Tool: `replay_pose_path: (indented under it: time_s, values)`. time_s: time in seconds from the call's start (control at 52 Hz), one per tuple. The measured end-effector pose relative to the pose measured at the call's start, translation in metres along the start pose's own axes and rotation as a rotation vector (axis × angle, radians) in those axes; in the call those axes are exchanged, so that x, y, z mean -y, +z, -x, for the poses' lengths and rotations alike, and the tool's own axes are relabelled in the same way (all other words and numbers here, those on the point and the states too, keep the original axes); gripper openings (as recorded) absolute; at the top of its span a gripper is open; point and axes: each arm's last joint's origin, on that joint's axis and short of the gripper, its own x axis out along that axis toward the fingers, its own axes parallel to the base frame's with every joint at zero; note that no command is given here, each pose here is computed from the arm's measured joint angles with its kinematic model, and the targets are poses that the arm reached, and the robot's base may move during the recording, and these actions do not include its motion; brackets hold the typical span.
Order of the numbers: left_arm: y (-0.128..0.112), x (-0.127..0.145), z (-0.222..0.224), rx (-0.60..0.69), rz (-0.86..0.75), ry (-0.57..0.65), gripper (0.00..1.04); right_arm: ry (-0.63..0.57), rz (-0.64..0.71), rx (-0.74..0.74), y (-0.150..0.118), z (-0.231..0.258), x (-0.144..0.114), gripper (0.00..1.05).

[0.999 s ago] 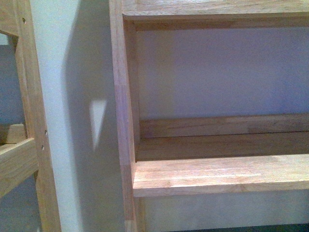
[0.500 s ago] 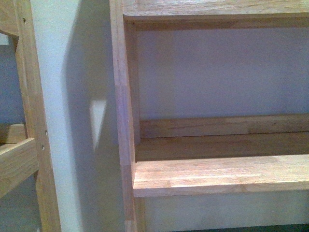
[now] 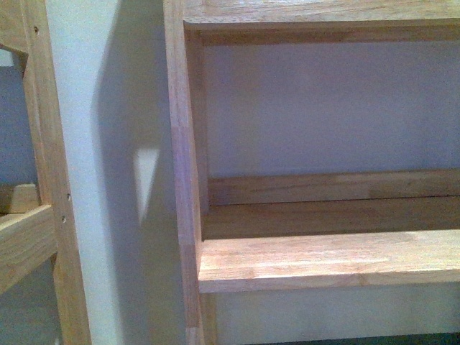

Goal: Put away toys

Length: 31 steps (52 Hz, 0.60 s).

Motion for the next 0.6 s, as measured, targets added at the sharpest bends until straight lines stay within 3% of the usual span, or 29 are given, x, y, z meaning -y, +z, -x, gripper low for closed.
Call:
replay_pose_path:
  time_s: [0.365, 0.596]
  values:
    - [0.0000, 0.0000, 0.0000, 0.000, 0.000, 0.000, 0.98, 0.000, 0.002, 0.006, -0.0048, 0.0004, 0.0001, 0.04]
    - [0.0000, 0.0000, 0.0000, 0.000, 0.000, 0.000, 0.98, 0.001, 0.001, 0.006, -0.0048, 0.0004, 0.0000, 0.53]
